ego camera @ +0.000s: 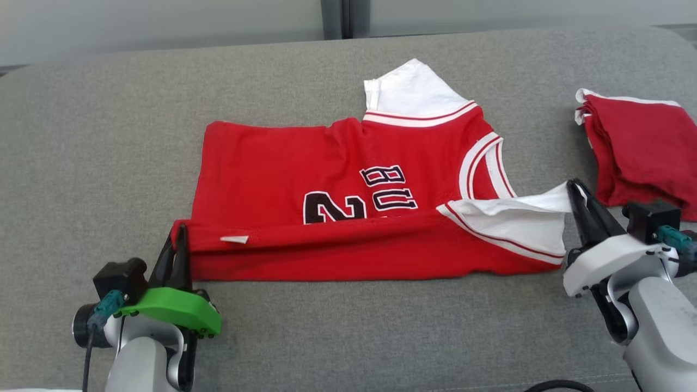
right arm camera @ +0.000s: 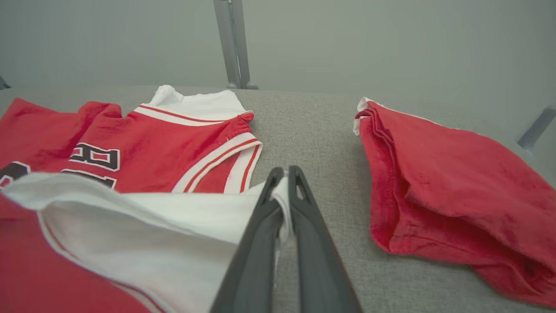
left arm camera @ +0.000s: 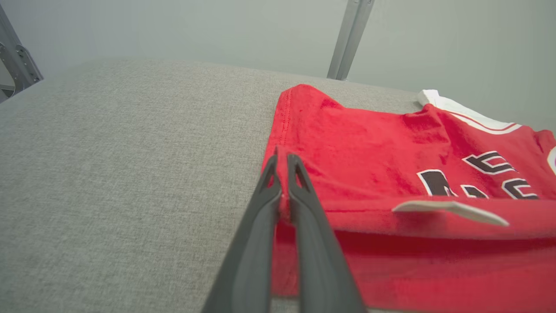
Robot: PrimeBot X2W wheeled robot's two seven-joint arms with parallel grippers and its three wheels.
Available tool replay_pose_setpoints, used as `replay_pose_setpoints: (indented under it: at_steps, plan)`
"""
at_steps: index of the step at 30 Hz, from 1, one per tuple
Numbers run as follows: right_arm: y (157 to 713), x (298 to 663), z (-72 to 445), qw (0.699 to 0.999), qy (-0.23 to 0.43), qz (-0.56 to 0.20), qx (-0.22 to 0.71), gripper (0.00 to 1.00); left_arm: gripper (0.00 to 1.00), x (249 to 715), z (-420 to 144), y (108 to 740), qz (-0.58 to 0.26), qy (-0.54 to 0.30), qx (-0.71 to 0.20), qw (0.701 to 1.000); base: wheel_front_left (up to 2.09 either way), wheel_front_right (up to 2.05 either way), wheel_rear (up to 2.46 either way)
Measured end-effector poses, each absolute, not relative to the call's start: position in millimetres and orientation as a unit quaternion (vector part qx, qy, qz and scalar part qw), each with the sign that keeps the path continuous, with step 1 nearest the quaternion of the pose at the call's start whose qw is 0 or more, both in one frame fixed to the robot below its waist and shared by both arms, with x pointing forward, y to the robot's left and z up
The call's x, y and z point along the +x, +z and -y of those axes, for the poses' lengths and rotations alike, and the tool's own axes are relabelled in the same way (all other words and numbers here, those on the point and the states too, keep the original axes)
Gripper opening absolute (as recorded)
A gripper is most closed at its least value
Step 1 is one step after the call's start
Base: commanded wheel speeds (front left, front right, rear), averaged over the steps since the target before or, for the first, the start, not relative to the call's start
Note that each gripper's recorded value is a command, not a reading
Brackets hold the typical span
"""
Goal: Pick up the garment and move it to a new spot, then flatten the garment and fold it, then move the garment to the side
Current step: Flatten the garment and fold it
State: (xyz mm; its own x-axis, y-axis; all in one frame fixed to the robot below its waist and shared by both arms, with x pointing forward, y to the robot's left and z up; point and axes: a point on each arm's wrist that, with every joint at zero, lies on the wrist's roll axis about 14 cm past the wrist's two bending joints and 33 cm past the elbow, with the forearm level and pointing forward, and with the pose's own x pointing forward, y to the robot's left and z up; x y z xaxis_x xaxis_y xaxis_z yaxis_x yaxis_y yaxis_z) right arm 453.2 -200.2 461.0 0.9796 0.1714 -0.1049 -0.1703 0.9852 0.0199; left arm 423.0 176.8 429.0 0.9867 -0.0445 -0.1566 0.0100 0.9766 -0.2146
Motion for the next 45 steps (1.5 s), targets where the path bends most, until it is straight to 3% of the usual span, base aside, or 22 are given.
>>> replay_pose_setpoints:
  at_steps: [8,9,10,11,12,18,21,30,42,43,44,45]
  plan:
    - [430.7,479.8,192.7,0.992,0.086,-0.093,0.001,0.0,0.0,438.9,-182.4,407.5,-0.109,-0.005,-0.102,0.989,0.0,0.0,0.0]
    - [428.0,481.9,192.6,0.992,0.084,-0.096,0.002,0.23,0.0,439.6,-183.9,405.5,-0.112,-0.002,-0.102,0.988,0.0,0.0,0.0]
    - [425.8,483.8,192.1,0.992,0.082,-0.098,0.006,0.79,0.13,440.6,-185.5,405.1,-0.111,0.0,-0.102,0.989,0.0,0.0,0.0]
    - [425.9,486.2,190.8,0.992,0.082,-0.097,0.007,1.0,0.75,441.9,-187.5,405.5,-0.11,0.004,-0.101,0.989,0.0,0.0,0.0]
    - [427.8,489.2,190.0,0.992,0.08,-0.093,0.01,1.0,1.0,442.8,-190.1,406.0,-0.108,0.009,-0.1,0.989,0.0,0.0,0.0]
    - [451.9,498.5,195.3,0.997,0.065,-0.048,0.02,1.0,1.0,445.1,-197.6,415.0,-0.091,0.024,-0.096,0.991,0.0,0.0,0.0]
    - [453.8,486.3,195.9,0.997,0.065,-0.041,0.016,1.0,1.0,439.2,-203.3,419.0,-0.083,0.038,-0.1,0.991,0.0,0.0,0.0]
    - [415.4,430.2,183.2,0.992,0.066,-0.098,0.053,1.0,1.0,413.2,-203.6,408.0,-0.1,0.048,-0.103,0.989,0.0,0.0,0.0]
    - [373.2,417.3,175.7,0.981,0.054,-0.166,0.079,1.0,1.0,407.4,-202.2,408.3,-0.102,0.045,-0.099,0.989,0.0,0.0,0.0]
    - [370.3,416.5,172.2,0.98,0.059,-0.172,0.077,0.96,1.0,406.9,-203.3,408.7,-0.101,0.046,-0.099,0.989,0.0,0.0,0.0]
    - [368.2,416.4,168.4,0.979,0.064,-0.176,0.079,0.36,1.0,406.4,-204.4,409.1,-0.1,0.048,-0.099,0.989,0.0,0.0,0.0]
    - [367.4,417.0,165.2,0.978,0.068,-0.177,0.082,0.0,1.0,406.0,-205.2,409.4,-0.1,0.049,-0.099,0.989,0.0,0.0,0.0]
